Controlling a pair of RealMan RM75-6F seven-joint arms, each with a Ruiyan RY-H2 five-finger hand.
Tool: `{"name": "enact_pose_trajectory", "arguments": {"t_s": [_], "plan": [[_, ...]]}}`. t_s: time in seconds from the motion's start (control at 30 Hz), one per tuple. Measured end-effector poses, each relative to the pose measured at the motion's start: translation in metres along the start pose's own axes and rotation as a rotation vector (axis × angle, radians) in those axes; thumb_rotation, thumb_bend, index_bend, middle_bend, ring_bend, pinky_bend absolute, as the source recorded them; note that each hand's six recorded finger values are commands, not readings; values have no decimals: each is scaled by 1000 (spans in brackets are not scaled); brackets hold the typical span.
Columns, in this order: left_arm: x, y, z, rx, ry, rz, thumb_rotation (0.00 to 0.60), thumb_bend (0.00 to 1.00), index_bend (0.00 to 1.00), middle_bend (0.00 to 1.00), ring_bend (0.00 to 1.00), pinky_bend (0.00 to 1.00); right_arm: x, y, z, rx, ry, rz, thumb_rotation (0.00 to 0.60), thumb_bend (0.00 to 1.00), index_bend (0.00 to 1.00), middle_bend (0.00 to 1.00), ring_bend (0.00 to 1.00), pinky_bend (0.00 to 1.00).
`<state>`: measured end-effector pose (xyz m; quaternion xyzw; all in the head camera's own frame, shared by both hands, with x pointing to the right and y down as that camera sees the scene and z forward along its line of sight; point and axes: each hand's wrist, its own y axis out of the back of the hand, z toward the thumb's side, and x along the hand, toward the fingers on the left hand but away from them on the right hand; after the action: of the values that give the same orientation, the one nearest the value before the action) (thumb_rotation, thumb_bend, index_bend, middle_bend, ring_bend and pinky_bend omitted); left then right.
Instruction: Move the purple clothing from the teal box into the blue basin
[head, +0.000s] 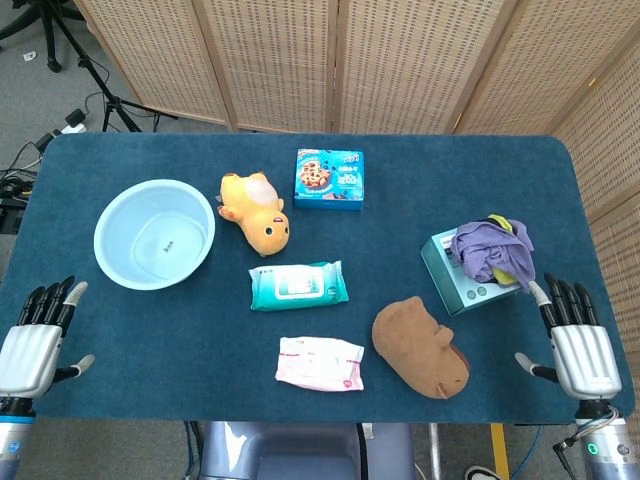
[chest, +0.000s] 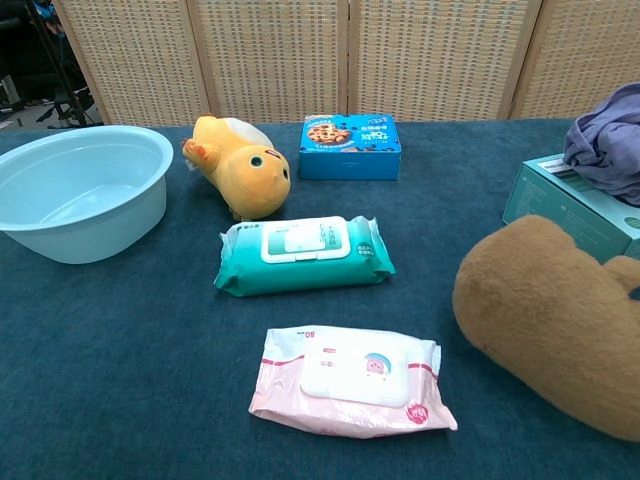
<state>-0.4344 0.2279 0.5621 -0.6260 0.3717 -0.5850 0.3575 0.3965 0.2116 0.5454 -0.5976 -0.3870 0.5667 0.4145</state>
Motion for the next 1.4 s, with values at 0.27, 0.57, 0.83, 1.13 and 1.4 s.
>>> {"name": "enact_pose_trajectory", "arguments": {"t_s": [0.27, 0.57, 0.83, 1.13, 1.4], "plan": [[-1, -2, 4, -1, -16, -5, 600, 125, 0, 0, 0, 0, -56, 37, 42, -7, 92, 2, 600, 2, 0, 0, 0, 0], [3, -7, 0, 1, -2, -25, 600, 125, 0, 0, 0, 0, -114, 33, 66, 10, 82, 192, 600, 0, 0, 0, 0, 0], [8, -13, -5, 4, 19, -48, 600, 125, 0, 0, 0, 0, -161, 19, 70, 25, 45, 341, 600, 0, 0, 0, 0, 0], [12, -18, -5, 6, 24, -67, 600, 125, 0, 0, 0, 0, -202, 11, 57, 61, -23, 400, 600, 0, 0, 0, 0, 0], [12, -20, -6, 8, 27, -75, 600, 125, 0, 0, 0, 0, -202, -14, 39, 75, -76, 479, 600, 0, 0, 0, 0, 0]]}}
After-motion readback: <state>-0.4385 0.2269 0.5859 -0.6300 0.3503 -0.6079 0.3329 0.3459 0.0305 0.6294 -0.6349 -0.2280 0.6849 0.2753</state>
